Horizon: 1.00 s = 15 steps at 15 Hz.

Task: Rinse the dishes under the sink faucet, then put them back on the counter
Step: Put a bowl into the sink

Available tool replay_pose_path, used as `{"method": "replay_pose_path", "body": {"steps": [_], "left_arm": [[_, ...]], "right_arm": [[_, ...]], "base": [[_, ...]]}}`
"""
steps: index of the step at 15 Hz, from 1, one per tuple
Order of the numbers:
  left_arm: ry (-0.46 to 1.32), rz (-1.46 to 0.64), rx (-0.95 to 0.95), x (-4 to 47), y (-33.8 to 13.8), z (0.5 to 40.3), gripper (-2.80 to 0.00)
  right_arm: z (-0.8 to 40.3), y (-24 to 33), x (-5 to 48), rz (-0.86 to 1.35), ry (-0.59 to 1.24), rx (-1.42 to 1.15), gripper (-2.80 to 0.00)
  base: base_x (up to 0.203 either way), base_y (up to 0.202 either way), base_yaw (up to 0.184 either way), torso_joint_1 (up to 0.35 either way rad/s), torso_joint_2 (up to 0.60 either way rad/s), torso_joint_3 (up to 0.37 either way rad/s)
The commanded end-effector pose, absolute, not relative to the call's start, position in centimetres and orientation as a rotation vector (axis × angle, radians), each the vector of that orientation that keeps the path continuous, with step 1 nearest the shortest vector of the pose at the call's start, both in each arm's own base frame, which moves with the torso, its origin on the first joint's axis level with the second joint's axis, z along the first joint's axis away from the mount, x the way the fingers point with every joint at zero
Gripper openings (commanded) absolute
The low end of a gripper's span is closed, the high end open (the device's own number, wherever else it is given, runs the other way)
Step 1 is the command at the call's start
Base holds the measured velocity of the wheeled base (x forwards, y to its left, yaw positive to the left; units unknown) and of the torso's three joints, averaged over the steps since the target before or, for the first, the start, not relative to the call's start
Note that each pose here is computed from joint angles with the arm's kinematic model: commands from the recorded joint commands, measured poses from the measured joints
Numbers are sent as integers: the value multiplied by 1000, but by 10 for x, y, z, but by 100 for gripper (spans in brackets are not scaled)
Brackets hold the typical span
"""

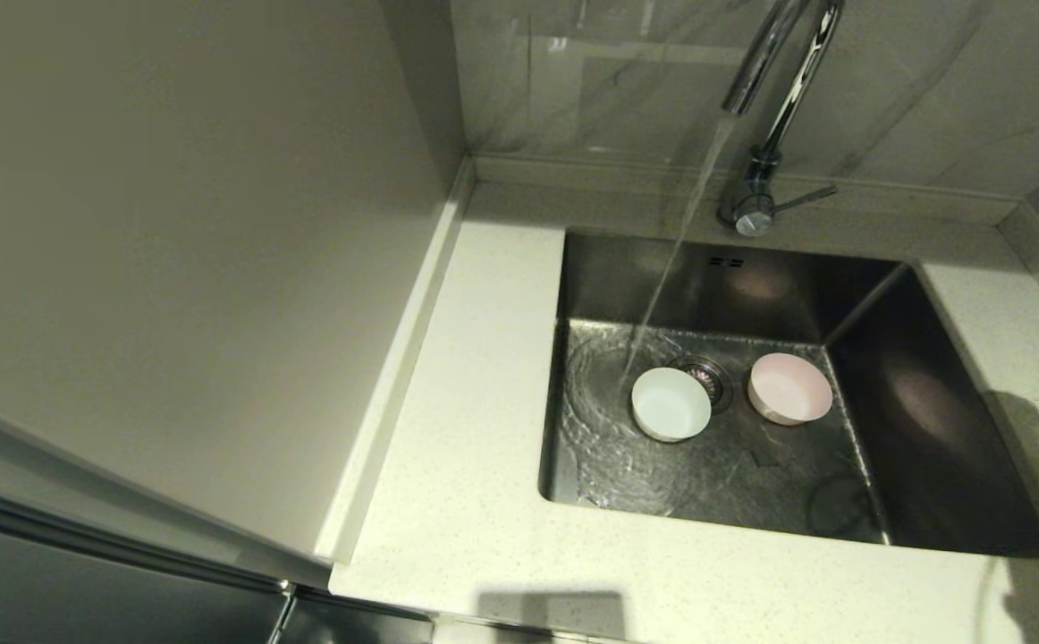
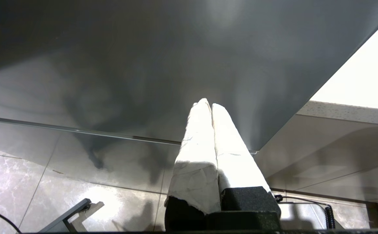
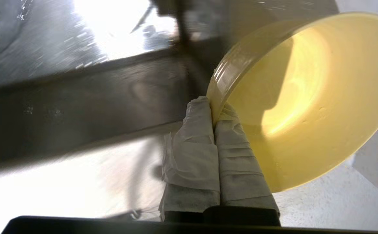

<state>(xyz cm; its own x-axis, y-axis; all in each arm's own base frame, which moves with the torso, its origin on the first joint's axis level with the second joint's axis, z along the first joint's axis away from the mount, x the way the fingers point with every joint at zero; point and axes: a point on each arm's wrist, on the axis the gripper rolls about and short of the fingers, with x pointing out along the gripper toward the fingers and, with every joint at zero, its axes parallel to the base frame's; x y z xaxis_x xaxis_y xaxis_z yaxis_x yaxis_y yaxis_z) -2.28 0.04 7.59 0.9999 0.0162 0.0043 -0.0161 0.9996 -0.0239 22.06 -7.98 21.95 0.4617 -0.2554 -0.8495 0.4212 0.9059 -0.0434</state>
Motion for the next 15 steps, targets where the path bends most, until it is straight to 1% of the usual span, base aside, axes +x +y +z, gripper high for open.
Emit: {"method": "replay_pose_path", "body": {"steps": [1, 5, 8, 11, 15], "left_arm": [[-6, 17, -25, -23, 0, 76, -280], [-6, 17, -25, -23, 0, 76, -280], [-6, 17, -25, -23, 0, 76, -280], [-6, 17, -25, -23, 0, 76, -280], [-6, 17, -25, -23, 0, 76, -280]], "right_arm": [[238, -48, 212, -315, 952, 111, -280], [254, 8, 215, -135, 893, -44, -280], [253, 54, 224, -52, 875, -135, -280], [237, 105, 246, -66, 890, -159, -280], [203, 127, 276, -90, 974, -222, -280]], "base": [[0, 0, 0, 0, 0, 0], [0, 0, 0, 0, 0, 0], [0, 0, 0, 0, 0, 0], [0, 0, 0, 0, 0, 0], [0, 0, 0, 0, 0, 0]]}}
